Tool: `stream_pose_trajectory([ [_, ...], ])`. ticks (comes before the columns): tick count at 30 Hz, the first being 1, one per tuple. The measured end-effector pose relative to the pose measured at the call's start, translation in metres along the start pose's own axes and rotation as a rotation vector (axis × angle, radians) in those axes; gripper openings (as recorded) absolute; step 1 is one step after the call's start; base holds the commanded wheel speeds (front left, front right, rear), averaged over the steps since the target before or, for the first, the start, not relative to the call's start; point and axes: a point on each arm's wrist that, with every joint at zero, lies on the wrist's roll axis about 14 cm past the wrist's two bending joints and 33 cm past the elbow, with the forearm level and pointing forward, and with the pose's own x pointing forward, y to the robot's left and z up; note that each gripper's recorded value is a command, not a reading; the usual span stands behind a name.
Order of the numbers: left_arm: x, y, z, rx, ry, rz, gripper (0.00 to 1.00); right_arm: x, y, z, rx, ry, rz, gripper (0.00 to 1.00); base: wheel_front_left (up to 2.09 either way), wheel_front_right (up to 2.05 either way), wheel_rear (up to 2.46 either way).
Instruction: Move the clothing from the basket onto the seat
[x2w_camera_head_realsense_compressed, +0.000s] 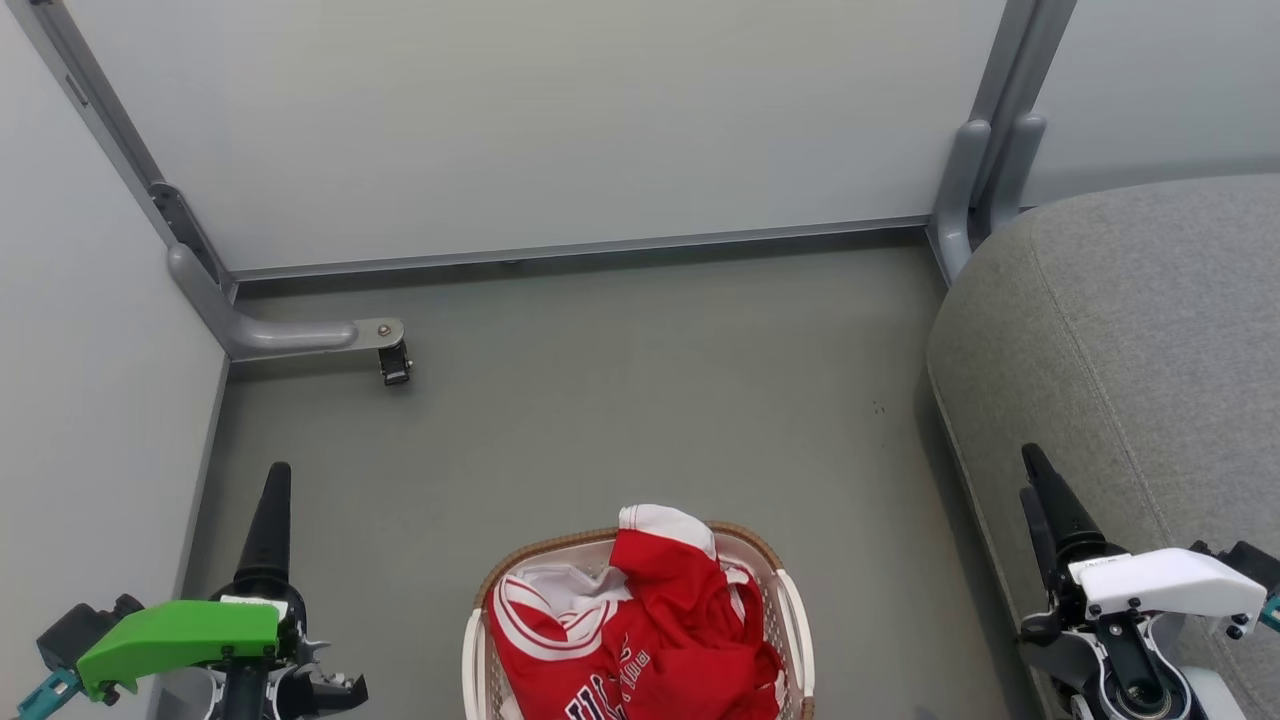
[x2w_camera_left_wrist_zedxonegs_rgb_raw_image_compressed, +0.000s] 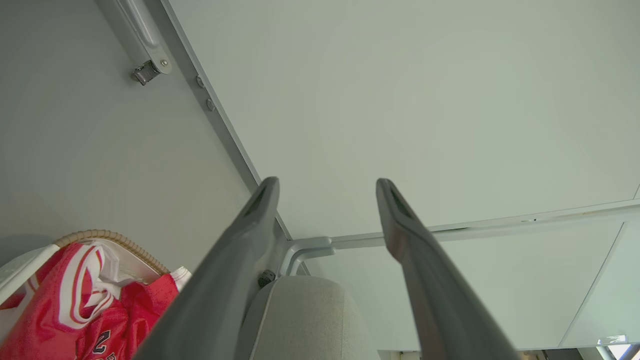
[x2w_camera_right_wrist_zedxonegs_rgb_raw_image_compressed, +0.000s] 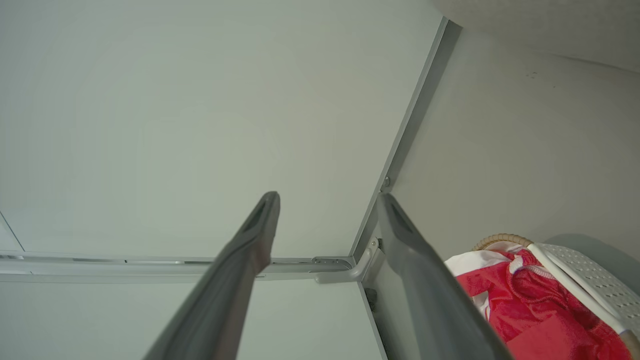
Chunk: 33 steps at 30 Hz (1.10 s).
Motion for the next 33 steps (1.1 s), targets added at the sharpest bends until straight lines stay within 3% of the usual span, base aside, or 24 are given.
stream_pose_trajectory([
  [20, 0.004, 0.012, 0.004, 0.433, -0.002, 0.038, 1.0, 0.013, 0.012, -0.006, -0.391, 0.001, 0.034, 1.0, 0.0, 0.0, 0.0],
  [33, 0.007, 0.014, 0.005, 0.65, 0.002, 0.034, 1.0, 0.017, 0.012, -0.015, -0.611, 0.022, 0.051, 1.0, 0.0, 0.0, 0.0],
])
